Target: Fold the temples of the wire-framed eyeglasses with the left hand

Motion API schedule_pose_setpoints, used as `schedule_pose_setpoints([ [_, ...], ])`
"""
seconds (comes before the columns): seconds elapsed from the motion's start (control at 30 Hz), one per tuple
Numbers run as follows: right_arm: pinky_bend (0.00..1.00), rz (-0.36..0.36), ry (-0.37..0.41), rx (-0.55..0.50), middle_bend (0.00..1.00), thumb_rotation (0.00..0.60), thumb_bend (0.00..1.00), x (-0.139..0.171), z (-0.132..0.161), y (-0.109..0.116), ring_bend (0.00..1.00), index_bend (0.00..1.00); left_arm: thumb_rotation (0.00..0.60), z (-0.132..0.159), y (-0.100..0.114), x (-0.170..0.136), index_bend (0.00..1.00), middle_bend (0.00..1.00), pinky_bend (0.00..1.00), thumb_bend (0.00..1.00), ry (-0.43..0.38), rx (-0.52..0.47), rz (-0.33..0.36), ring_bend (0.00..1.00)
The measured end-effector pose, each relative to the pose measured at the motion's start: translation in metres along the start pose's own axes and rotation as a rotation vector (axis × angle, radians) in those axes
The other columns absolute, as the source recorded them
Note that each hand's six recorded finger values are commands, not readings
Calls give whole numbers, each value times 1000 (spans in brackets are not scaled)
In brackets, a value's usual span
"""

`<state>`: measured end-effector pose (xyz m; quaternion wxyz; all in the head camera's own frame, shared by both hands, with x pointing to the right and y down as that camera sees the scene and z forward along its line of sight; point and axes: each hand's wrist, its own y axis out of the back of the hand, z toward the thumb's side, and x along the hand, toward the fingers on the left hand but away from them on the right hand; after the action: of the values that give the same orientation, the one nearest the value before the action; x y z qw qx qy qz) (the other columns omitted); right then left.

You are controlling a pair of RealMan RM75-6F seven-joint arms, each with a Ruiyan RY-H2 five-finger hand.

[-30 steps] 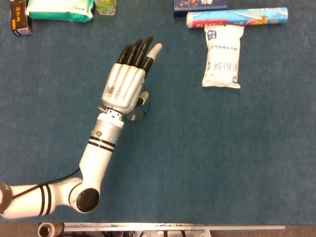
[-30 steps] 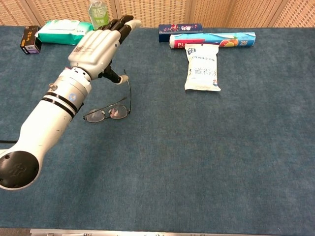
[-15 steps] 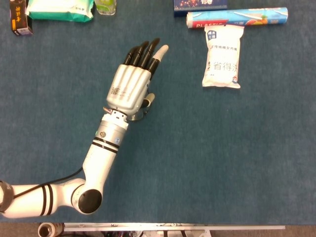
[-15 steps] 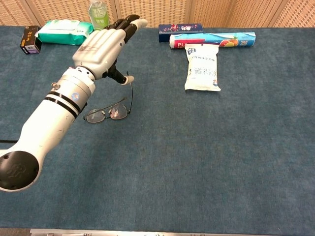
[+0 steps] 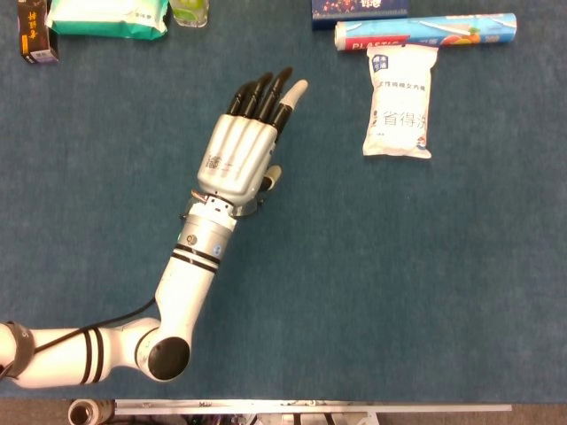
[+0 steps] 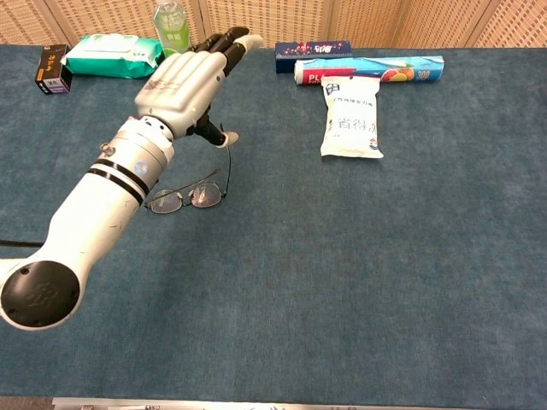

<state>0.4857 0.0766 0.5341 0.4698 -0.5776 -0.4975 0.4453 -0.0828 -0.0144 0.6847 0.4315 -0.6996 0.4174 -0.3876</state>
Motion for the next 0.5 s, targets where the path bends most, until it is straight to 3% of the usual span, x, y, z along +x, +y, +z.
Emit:
schedule_pose_setpoints([
  [0.5, 414, 2, -3, 2, 373, 600, 470, 0, -1, -1, 231, 471, 600, -25, 4, -5, 0, 0, 101, 164, 73, 61, 21, 0],
])
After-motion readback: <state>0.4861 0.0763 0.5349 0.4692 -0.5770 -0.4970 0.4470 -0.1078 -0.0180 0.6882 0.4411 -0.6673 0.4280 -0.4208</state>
